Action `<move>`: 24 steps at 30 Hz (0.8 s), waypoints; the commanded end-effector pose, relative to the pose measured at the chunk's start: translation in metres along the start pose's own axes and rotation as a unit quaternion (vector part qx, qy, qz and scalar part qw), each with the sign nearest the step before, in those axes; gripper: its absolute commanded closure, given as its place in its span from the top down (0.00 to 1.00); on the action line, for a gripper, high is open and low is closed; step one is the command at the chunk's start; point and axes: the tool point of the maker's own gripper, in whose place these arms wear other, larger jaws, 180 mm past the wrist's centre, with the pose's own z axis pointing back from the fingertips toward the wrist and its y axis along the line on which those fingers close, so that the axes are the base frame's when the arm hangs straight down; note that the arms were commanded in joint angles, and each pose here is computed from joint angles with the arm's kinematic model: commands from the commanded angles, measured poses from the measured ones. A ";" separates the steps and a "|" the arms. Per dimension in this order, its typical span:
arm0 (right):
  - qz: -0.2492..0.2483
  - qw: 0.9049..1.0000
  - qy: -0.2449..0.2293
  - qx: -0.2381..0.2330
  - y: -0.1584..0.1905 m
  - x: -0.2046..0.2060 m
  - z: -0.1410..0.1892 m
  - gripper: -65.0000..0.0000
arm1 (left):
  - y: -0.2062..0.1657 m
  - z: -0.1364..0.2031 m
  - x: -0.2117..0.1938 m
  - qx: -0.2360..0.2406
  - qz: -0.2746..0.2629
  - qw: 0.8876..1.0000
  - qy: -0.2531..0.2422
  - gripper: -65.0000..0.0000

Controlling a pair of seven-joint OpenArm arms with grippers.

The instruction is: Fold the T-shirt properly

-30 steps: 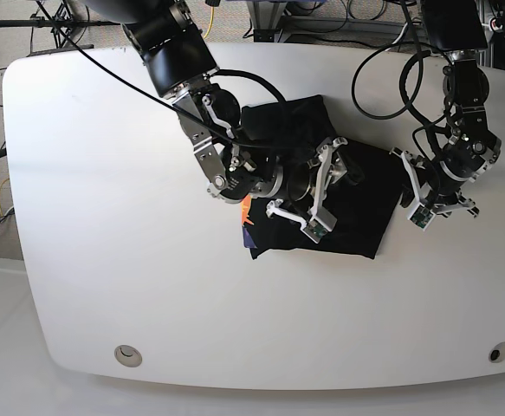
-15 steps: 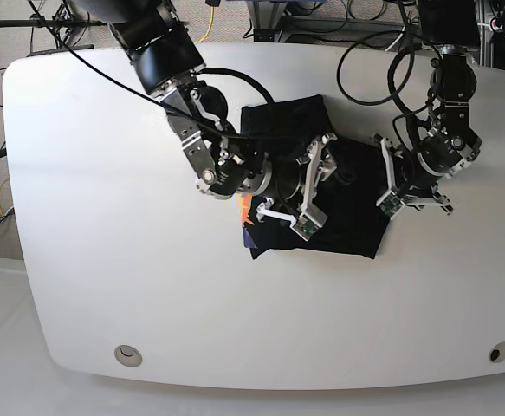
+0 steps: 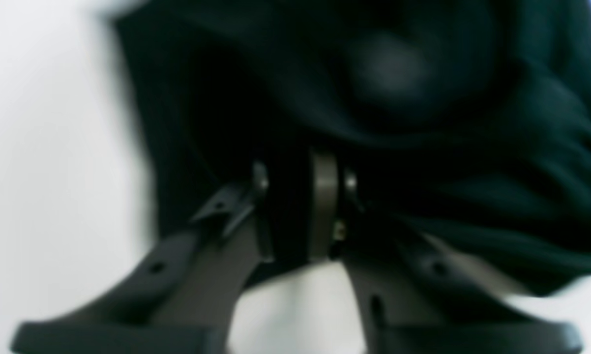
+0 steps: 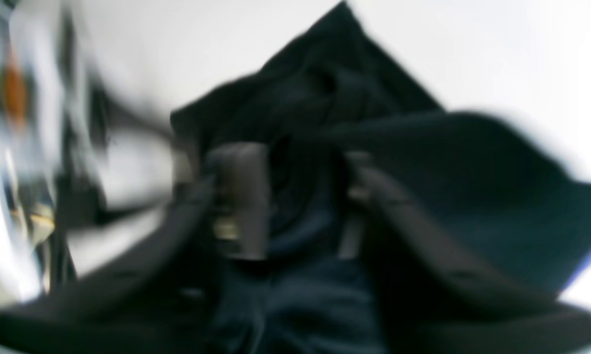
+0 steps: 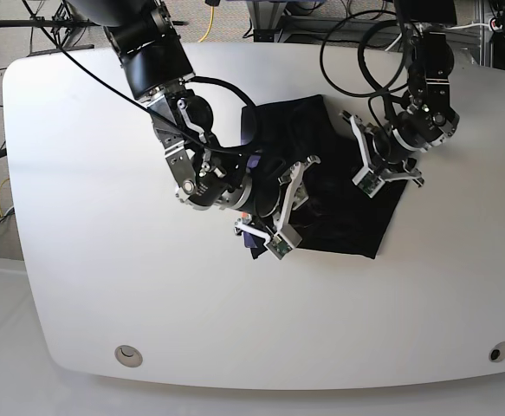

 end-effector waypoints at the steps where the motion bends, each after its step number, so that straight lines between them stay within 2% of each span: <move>1: 0.002 1.000 -0.026 0.012 0.006 0.013 0.001 0.00 | 0.010 0.010 0.026 0.019 -0.027 0.999 -0.035 0.01; 7: -0.006 1.000 -0.029 0.007 0.001 0.013 0.002 0.00 | 0.019 0.017 0.027 0.037 -0.045 0.998 -0.027 0.05; 9: -0.009 0.999 -0.031 0.004 -0.002 0.014 0.002 0.00 | 0.021 0.019 0.028 0.041 -0.047 0.998 -0.028 0.10; 11: -0.007 1.000 -0.027 -0.001 -0.006 0.014 0.004 0.00 | 0.026 0.020 0.039 0.046 -0.046 0.997 -0.046 0.20; 17: -0.005 1.000 -0.025 -0.011 -0.013 0.018 0.006 0.00 | 0.024 0.018 0.040 0.044 -0.044 0.997 -0.044 0.29; 19: 0.000 1.000 -0.025 -0.010 -0.013 0.022 0.006 0.00 | 0.018 0.016 0.038 0.038 -0.043 0.998 -0.040 0.28; 21: 0.013 1.000 -0.026 0.001 -0.003 0.032 0.000 0.00 | -0.016 0.005 0.038 -0.002 -0.036 0.999 -0.039 0.23; 24: 0.024 0.999 -0.028 0.004 0.000 0.043 -0.002 0.00 | -0.038 0.000 0.033 -0.028 -0.033 0.999 -0.031 0.10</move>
